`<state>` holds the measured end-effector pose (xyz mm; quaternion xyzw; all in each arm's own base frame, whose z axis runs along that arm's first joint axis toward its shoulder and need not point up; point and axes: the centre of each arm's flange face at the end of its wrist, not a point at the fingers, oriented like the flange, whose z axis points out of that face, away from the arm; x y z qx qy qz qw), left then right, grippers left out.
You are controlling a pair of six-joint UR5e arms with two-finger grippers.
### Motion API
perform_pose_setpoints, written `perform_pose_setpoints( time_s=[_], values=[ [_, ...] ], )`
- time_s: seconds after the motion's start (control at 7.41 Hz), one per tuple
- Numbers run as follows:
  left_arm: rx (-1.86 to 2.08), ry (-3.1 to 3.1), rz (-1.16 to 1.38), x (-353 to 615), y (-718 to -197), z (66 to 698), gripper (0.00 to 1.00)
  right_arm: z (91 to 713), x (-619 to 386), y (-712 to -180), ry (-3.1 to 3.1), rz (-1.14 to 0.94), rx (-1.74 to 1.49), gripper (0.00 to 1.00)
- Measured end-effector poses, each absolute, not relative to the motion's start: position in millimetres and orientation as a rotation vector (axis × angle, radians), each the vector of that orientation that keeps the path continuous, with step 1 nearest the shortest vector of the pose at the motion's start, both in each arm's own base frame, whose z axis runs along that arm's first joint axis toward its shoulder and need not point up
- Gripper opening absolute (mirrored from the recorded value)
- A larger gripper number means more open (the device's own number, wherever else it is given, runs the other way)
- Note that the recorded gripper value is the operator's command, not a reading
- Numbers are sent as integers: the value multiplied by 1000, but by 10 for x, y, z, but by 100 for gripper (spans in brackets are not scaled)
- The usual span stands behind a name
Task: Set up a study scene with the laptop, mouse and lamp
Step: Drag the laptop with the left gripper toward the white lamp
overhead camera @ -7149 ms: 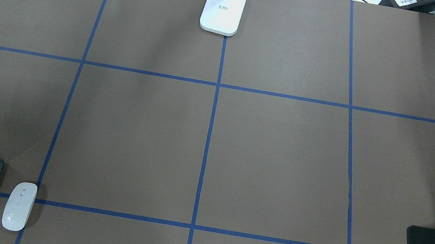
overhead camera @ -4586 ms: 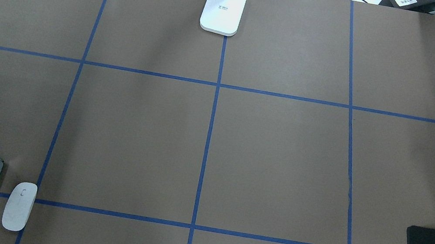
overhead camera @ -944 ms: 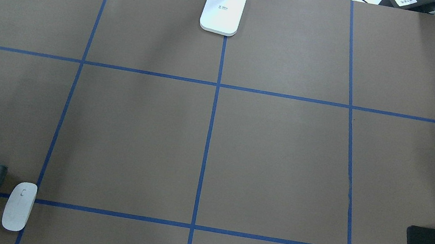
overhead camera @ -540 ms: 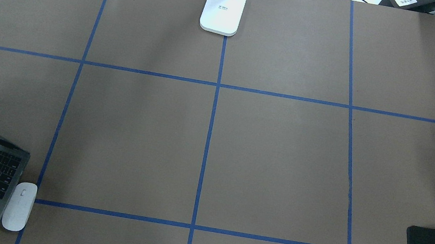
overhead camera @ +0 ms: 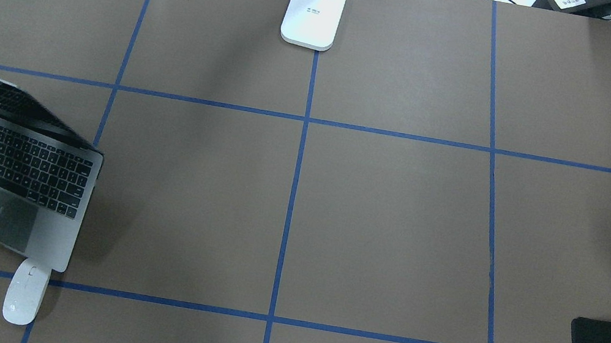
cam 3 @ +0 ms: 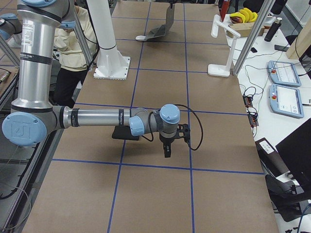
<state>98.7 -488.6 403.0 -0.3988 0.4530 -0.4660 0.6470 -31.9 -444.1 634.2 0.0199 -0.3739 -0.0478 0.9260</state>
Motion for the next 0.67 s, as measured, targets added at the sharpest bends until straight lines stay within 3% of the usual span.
perform_pose_setpoints(
  time_s=[0.67],
  values=[
    [-945,993,-1183,1305,-5834,2801,0,6446,-272,-4231,-760,-101,19,100]
  ],
)
